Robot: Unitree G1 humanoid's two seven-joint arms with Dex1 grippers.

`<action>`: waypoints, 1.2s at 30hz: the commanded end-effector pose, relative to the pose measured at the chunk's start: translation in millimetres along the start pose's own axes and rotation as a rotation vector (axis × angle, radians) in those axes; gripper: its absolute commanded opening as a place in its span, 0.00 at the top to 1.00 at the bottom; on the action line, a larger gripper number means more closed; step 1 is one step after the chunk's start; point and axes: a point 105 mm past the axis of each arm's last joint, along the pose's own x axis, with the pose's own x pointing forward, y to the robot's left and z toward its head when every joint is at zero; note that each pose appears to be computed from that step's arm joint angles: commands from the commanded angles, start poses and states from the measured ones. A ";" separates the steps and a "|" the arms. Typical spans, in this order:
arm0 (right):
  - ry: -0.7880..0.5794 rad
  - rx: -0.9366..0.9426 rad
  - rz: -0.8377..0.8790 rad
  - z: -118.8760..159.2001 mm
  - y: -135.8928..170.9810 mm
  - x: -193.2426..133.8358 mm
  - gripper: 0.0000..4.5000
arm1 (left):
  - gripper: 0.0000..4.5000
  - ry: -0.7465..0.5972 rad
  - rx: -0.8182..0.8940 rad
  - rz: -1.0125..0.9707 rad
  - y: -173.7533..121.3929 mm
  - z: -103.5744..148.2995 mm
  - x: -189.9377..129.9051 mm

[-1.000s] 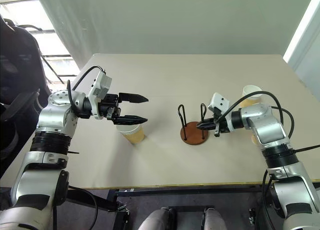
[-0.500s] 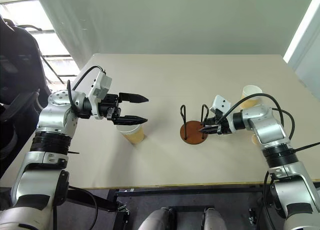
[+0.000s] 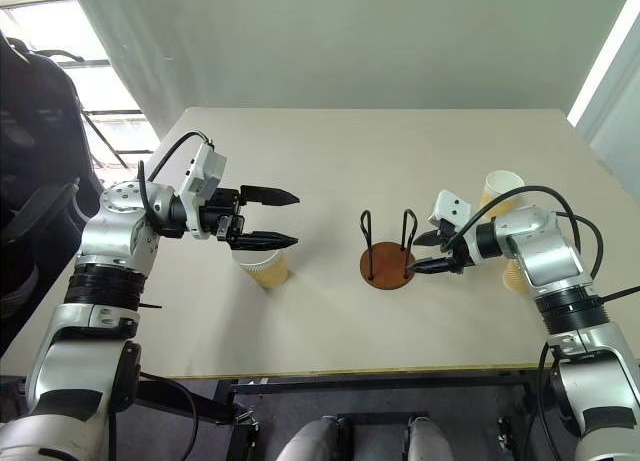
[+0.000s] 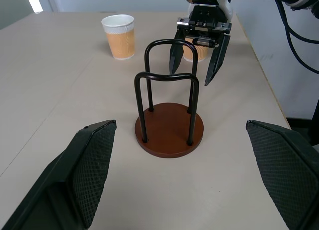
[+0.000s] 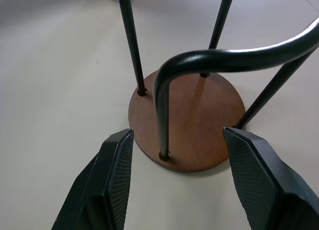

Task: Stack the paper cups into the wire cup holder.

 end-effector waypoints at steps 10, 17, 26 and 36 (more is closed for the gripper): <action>0.013 -0.090 -0.031 10.8 -5.6 -8.6 0.00 | 0.00 0.032 0.081 0.016 2.9 12.4 -1.4; 0.039 -0.122 -0.026 8.7 -4.4 -16.8 0.00 | 0.00 0.081 0.062 0.011 0.5 7.9 -3.4; 0.065 -0.172 -0.033 15.2 -5.4 -33.7 0.00 | 0.00 0.123 0.091 0.003 -2.4 8.7 -8.2; 0.067 -0.225 -0.058 25.6 -2.2 -50.5 0.00 | 0.00 0.202 0.174 0.017 -1.8 12.4 -11.6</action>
